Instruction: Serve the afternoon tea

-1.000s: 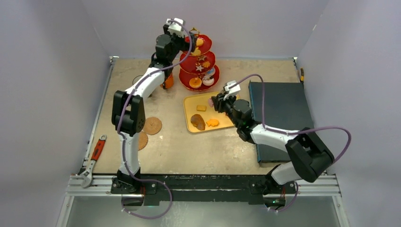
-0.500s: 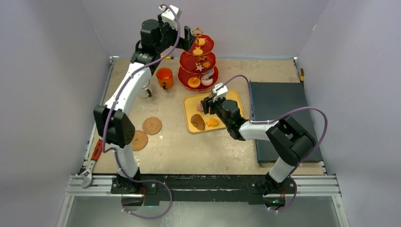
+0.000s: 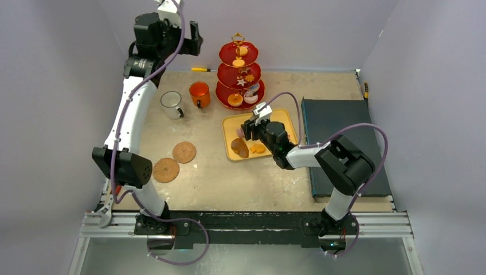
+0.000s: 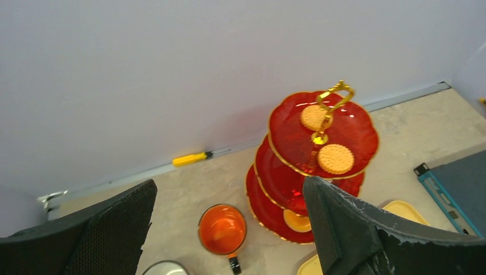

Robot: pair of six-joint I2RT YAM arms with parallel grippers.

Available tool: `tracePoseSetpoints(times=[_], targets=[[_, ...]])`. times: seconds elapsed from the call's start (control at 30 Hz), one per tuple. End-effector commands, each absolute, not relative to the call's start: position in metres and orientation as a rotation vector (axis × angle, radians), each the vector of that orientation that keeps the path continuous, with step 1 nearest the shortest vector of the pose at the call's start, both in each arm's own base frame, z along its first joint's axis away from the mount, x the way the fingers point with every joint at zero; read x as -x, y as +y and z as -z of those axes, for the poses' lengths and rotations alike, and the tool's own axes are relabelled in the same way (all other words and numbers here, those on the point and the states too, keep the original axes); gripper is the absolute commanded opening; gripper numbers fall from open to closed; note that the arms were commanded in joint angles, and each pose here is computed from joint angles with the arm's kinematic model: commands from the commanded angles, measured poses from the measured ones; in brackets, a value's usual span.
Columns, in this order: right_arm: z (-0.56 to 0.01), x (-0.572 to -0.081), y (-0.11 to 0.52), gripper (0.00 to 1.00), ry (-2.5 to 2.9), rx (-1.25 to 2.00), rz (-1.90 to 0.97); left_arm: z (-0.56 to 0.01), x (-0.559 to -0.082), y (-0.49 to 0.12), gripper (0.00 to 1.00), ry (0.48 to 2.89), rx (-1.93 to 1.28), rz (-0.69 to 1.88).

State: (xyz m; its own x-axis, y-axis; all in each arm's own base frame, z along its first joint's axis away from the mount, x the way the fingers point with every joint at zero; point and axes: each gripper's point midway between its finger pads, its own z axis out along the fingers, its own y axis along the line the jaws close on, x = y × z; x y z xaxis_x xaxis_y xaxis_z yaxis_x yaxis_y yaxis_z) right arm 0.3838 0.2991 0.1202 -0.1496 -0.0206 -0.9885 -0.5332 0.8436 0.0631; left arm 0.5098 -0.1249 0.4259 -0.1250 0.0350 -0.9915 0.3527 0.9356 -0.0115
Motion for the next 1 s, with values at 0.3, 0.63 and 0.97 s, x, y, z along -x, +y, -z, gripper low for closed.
tracePoseSetpoints(times=[0.3, 0.63, 0.97], targets=[[-0.137, -0.384, 0.303, 0.38, 1.636, 0.456, -0.438, -0.437, -0.484, -0.062, 0.99, 1.698, -0.171, 0.141], [-0.236, -0.388, 0.301, 0.33, 1.440, 0.368, -0.472, -0.413, -0.485, -0.044, 0.99, 1.743, -0.120, 0.145], [-0.331, -0.424, 0.339, 0.33, 1.255, 0.380, -0.500, -0.414, -0.484, -0.041, 0.99, 1.732, -0.134, 0.148]])
